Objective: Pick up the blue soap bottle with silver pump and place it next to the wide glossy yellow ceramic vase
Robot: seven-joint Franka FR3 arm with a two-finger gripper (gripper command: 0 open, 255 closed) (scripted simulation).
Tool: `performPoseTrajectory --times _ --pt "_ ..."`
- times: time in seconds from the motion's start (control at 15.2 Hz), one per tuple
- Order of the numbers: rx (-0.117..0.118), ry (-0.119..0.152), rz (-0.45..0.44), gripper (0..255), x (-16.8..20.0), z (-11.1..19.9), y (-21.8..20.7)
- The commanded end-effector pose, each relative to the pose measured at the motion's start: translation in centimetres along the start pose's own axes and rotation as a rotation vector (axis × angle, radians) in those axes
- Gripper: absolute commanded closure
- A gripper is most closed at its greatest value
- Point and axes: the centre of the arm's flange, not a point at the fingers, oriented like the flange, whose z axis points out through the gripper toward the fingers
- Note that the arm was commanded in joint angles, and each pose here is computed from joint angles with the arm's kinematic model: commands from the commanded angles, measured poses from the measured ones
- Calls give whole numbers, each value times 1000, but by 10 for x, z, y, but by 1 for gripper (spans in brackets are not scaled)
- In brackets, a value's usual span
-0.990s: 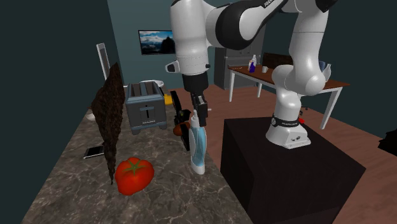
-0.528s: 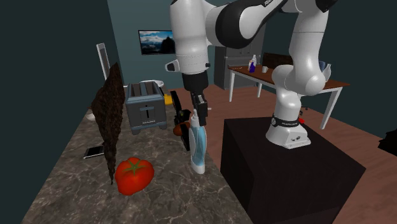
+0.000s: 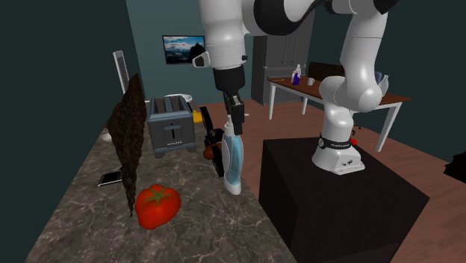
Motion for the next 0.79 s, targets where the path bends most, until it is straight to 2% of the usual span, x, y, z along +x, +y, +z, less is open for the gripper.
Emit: performPoseTrajectory --times 0.0,0.73 --pt "0 0 0 255 -1 -9 1" --pt "0 0 0 255 -8 -67 1"
